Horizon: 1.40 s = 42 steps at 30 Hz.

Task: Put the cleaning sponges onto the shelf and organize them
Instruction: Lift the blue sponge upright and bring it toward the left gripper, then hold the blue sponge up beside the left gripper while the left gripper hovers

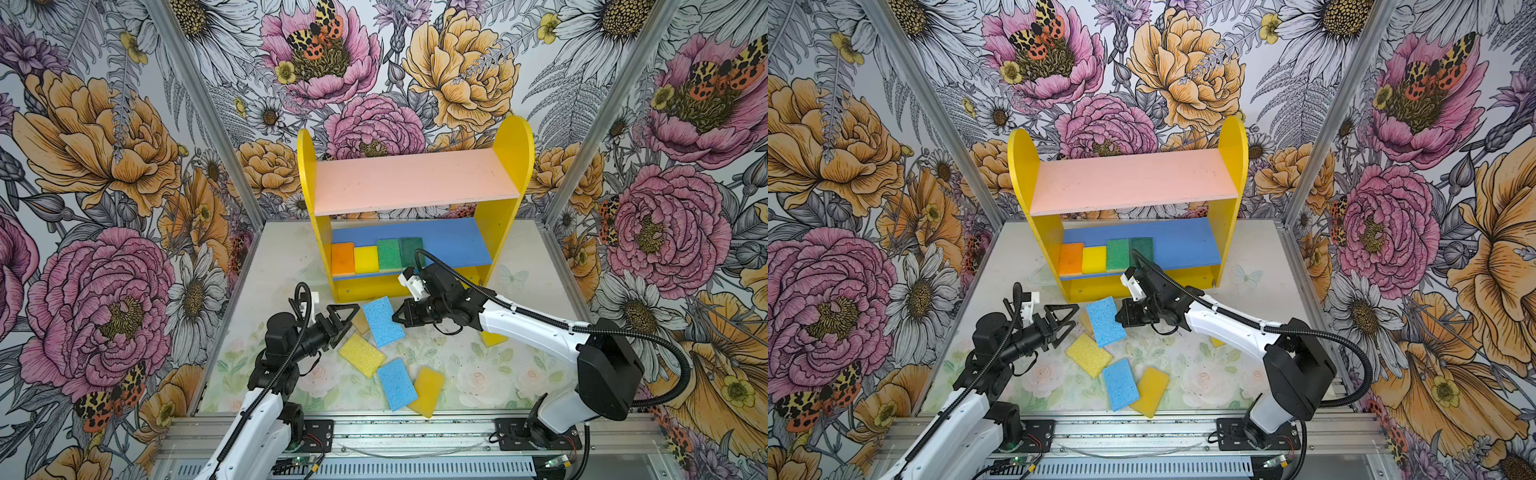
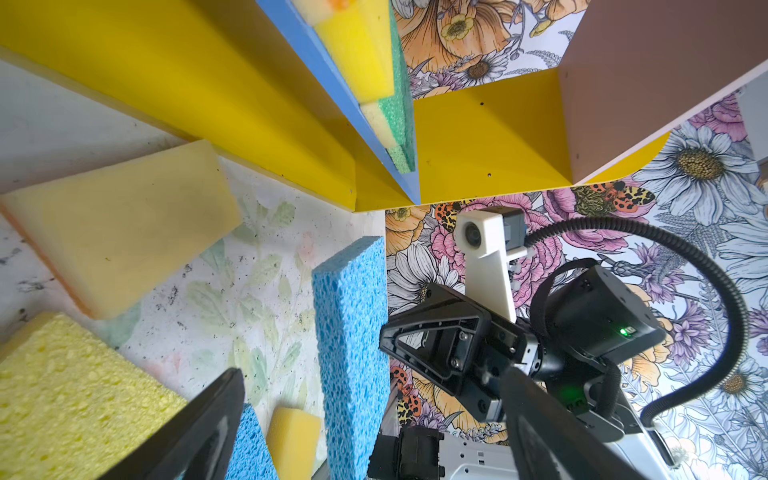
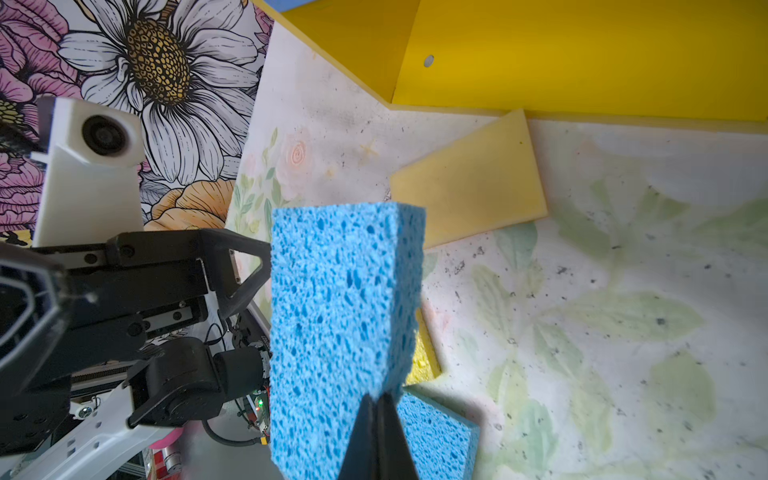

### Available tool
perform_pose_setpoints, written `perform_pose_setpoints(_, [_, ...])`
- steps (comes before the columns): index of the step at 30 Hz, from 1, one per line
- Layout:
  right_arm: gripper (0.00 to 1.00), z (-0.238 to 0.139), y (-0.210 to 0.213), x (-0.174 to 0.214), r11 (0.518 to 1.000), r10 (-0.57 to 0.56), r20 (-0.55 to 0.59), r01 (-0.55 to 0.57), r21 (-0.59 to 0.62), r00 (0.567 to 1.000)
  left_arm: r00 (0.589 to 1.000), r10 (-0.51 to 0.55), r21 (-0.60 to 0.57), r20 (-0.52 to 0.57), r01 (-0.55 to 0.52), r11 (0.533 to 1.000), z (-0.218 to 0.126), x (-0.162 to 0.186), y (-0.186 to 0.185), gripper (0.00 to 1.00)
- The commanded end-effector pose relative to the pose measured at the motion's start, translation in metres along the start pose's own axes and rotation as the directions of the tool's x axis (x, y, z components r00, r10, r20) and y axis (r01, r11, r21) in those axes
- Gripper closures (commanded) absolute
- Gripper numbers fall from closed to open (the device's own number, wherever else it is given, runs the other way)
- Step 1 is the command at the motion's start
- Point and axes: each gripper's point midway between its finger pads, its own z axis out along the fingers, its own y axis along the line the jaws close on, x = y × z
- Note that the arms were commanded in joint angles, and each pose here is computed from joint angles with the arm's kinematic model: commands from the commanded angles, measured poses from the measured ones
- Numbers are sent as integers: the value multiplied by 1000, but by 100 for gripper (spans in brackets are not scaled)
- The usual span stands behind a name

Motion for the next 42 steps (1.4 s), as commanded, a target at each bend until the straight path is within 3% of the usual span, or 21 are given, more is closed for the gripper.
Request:
perform_pose_setpoints(1, [100,-3,17,-14,998,-38,30,40,-45,999,1000,16,55,0,-16,998,-4,-3,-9,6])
perform_pose_setpoints(12, [100,-1,32,-24,994,-51,32,54,-90,998,997,69,88,-32,-66,994,1,0,-20,13])
perform_pose_setpoints(18, [100,9,62,-20,985,-96,6,96,-142,995,995,100,109,-22,-97,989,4,2,-29,20])
perform_pose_setpoints(24, [100,12,75,-19,982,-111,6,111,-154,994,994,104,126,-35,-99,987,8,3,-32,42])
perform_pose_setpoints(27, [100,14,75,-18,983,-106,2,105,-153,994,994,107,127,-31,-102,987,7,3,-33,68])
perform_pose_setpoints(28, [100,14,75,-17,983,-106,3,105,-153,994,994,109,128,-26,-104,986,7,2,-33,80])
perform_pose_setpoints(30, [92,13,76,-18,982,-104,6,104,-156,995,993,112,125,-27,-108,986,7,3,-32,95])
perform_pose_setpoints(36, [50,3,72,-9,982,-97,2,96,-162,995,993,120,126,-16,-117,985,5,-1,-35,97])
perform_pose_setpoints(39, [43,2,70,-1,981,-93,-20,89,-172,995,992,123,133,-13,-121,984,4,-4,-39,97])
perform_pose_setpoints(42, [43,1,70,6,979,-93,-32,86,-182,995,992,126,135,-10,-124,983,4,-5,-42,97])
